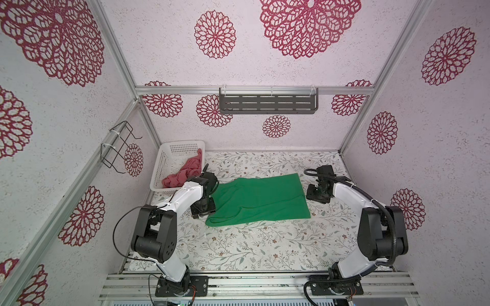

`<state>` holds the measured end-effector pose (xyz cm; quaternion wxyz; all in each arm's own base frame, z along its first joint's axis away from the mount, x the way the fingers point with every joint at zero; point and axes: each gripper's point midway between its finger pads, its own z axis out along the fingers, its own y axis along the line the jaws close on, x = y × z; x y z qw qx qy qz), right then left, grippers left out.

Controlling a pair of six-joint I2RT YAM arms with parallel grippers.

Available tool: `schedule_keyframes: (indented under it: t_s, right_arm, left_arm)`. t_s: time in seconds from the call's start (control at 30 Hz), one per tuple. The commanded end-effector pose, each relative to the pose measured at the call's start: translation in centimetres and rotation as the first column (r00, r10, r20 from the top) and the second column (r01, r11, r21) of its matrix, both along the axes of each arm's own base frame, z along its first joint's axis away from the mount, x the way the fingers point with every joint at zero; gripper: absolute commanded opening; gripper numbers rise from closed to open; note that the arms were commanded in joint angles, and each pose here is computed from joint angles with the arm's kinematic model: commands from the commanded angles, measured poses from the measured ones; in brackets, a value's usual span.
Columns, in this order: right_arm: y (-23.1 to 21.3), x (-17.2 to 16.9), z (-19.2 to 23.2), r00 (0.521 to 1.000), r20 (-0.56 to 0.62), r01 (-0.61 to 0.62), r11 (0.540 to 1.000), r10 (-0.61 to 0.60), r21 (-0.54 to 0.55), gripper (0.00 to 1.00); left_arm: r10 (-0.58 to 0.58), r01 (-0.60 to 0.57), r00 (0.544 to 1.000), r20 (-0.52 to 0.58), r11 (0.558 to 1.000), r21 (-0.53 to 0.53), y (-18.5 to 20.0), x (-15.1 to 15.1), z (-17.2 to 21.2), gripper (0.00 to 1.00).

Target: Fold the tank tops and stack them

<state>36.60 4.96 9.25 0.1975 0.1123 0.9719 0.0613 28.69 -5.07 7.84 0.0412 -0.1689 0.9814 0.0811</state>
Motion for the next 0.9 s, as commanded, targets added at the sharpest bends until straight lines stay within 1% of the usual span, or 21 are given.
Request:
schedule_keyframes:
  t_s: [0.0,0.07,0.13,0.2,0.23,0.27,0.37,0.47,0.5,0.53,0.63,0.73,0.87]
  right_arm:
    - [2.0,-0.9,-0.1,1.0,-0.011,-0.021,0.999,0.022,0.048,0.47]
    - [3.4,-0.6,-0.4,0.999,-0.008,-0.041,0.997,0.042,0.059,0.46]
    - [4.7,-0.4,-0.8,0.998,-0.009,-0.065,0.996,0.065,0.061,0.44]
    - [5.7,-0.4,-1.6,0.997,-0.021,-0.077,0.995,0.078,0.068,0.42]
    - [5.9,-0.3,-2.0,0.997,-0.025,-0.075,0.995,0.077,0.072,0.41]
    - [6.0,-0.4,-2.5,0.997,-0.034,-0.069,0.995,0.071,0.077,0.39]
    - [6.1,-0.7,-3.8,0.997,-0.054,-0.054,0.995,0.058,0.086,0.33]
    - [5.5,-1.3,-5.1,0.996,-0.074,-0.038,0.997,0.043,0.062,0.31]
    - [5.2,-1.5,-5.6,0.996,-0.084,-0.031,0.998,0.035,0.049,0.3]
    - [4.9,-1.9,-6.0,0.995,-0.096,-0.023,0.999,0.027,0.035,0.29]
    - [3.6,-3.0,-7.0,0.992,-0.122,0.012,1.0,-0.012,-0.002,0.28]
    - [2.4,-4.3,-7.9,0.989,-0.145,0.036,0.999,-0.041,-0.037,0.27]
    - [1.1,-6.7,-9.0,0.979,-0.19,0.052,0.995,-0.067,-0.084,0.27]
  left_arm:
    - [-0.021,0.021,1.0,-0.001,0.993,0.116,2.2,-0.1,2.5,0.57]
    - [-0.021,0.018,0.999,0.041,0.997,0.079,0.9,0.8,3.4,0.57]
    - [-0.022,0.025,0.993,0.119,0.999,-0.021,-2.1,2.3,4.2,0.55]
    - [-0.021,0.055,0.981,0.193,0.984,-0.171,-6.8,3.8,4.3,0.52]
    - [-0.028,0.075,0.977,0.211,0.972,-0.221,-8.9,4.3,4.0,0.51]
    - [-0.045,0.101,0.974,0.223,0.963,-0.248,-11.0,4.8,3.7,0.49]
    - [-0.133,0.175,0.975,0.177,0.953,-0.248,-15.5,5.2,1.7,0.45]
    - [-0.193,0.232,0.967,0.165,0.936,-0.265,-19.0,5.7,0.0,0.42]
    - [-0.198,0.236,0.968,0.157,0.93,-0.281,-19.7,5.7,-0.7,0.41]
    - [-0.201,0.23,0.971,0.128,0.929,-0.29,-20.3,5.6,-2.3,0.4]
    - [-0.205,0.227,0.973,0.104,0.926,-0.302,-21.0,5.5,-4.1,0.38]
    - [-0.21,0.223,0.975,0.074,0.931,-0.289,-20.6,4.9,-5.4,0.38]
    - [-0.221,0.217,0.975,0.012,0.941,-0.261,-19.4,3.1,-7.3,0.37]
